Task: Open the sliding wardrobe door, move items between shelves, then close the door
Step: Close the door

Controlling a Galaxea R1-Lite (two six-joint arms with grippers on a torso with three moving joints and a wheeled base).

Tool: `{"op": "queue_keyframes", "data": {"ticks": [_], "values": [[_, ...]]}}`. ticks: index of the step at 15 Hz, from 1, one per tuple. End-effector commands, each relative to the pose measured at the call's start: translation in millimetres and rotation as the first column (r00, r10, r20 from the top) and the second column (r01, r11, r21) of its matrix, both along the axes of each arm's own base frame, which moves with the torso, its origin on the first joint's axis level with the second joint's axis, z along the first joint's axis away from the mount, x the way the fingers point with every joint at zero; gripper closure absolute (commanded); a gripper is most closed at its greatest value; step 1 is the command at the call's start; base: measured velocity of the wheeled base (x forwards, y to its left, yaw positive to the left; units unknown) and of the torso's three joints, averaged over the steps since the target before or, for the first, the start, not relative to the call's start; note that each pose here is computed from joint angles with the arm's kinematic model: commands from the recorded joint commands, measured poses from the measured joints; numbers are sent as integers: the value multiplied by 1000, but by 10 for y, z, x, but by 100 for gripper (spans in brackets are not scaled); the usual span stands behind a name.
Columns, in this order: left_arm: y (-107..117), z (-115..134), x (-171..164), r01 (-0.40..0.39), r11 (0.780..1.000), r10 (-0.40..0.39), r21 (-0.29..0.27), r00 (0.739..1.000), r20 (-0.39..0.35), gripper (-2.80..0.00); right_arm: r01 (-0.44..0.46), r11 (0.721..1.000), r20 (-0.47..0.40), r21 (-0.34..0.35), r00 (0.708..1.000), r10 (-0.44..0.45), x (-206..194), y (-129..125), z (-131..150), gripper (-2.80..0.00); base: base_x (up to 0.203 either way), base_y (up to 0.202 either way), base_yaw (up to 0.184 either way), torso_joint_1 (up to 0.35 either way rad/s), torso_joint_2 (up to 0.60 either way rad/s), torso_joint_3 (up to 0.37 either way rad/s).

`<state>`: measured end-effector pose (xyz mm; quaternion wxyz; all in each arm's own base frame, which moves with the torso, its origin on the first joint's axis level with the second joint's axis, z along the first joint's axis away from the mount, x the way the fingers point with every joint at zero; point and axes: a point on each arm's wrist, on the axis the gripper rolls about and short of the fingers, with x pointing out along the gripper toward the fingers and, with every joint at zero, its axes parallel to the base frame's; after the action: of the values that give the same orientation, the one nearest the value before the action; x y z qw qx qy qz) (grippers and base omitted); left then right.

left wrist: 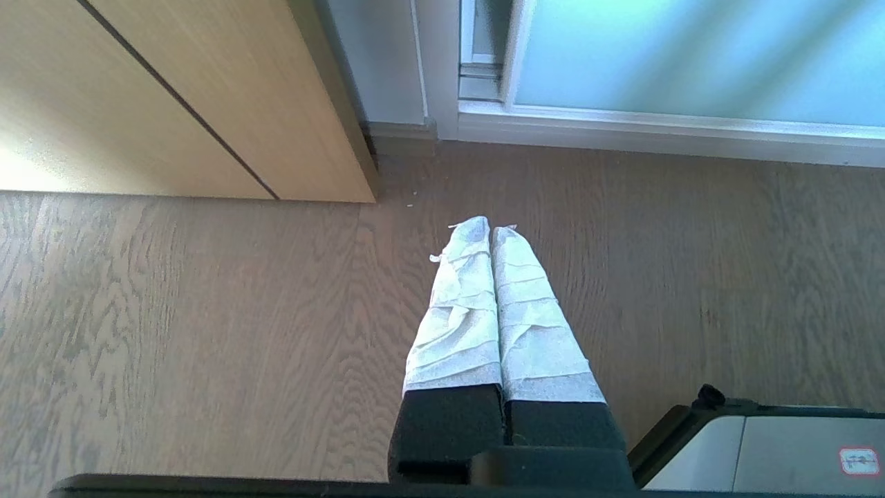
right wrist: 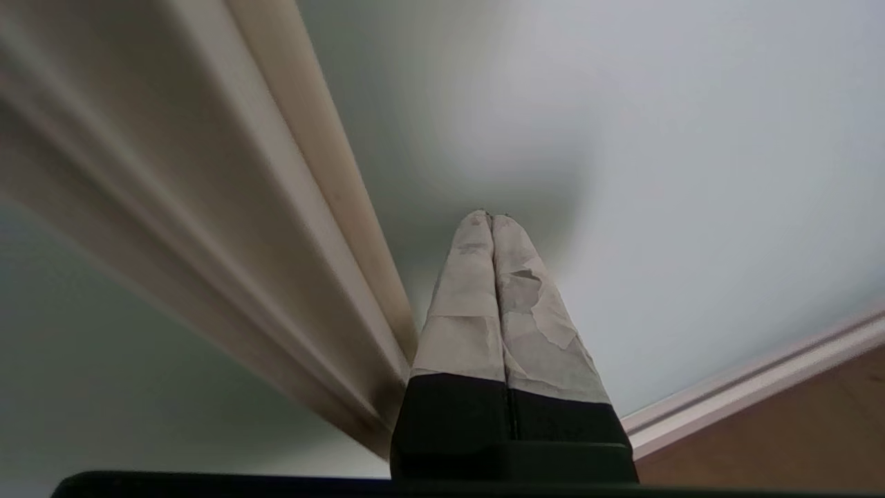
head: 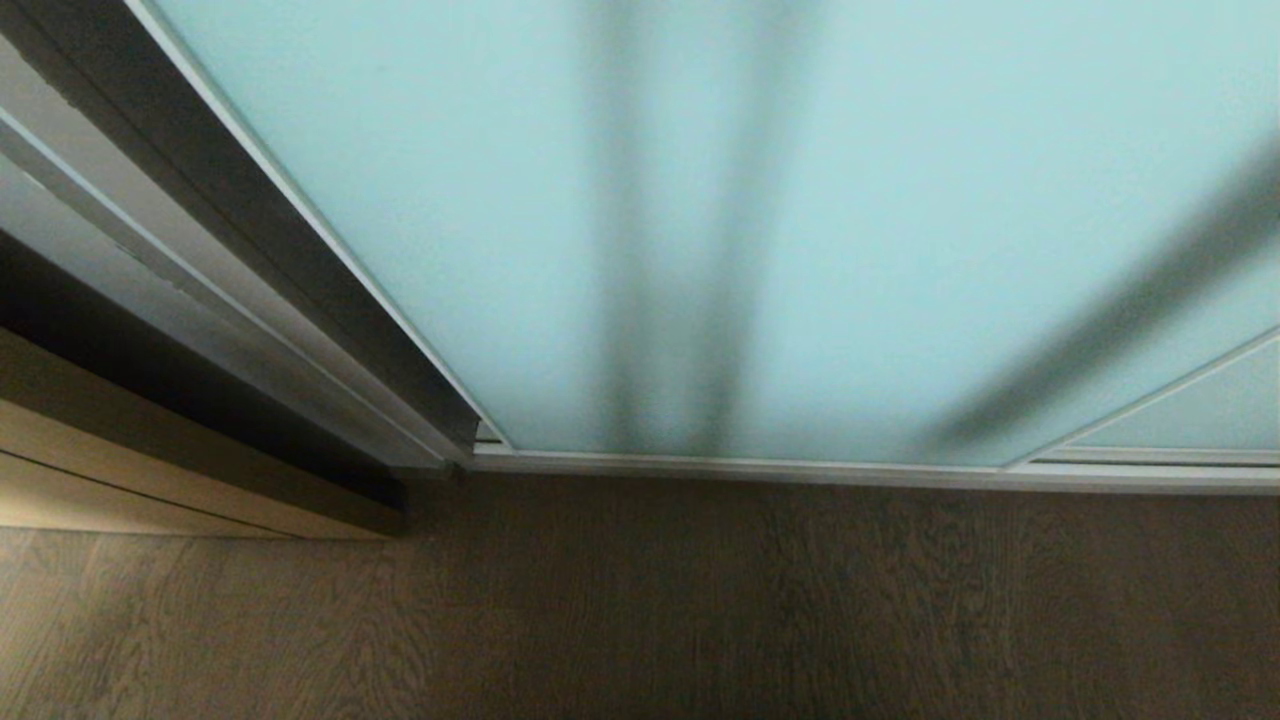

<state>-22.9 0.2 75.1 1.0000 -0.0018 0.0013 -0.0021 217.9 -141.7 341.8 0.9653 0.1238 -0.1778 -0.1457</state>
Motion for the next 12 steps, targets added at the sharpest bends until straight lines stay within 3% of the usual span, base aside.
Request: {"op": "queue_keyframes", "data": {"ticks": [1, 12], "values": [[0, -4, 1, 0, 1000, 0, -1, 1000, -1, 0, -30, 999, 40, -28, 999, 31, -137, 177, 105, 0, 0, 0, 0, 0, 0, 0], [0, -4, 1, 0, 1000, 0, -1, 1000, -1, 0, -27, 999, 23, -18, 999, 28, -141, 180, 25, 0, 0, 0, 0, 0, 0, 0]]}}
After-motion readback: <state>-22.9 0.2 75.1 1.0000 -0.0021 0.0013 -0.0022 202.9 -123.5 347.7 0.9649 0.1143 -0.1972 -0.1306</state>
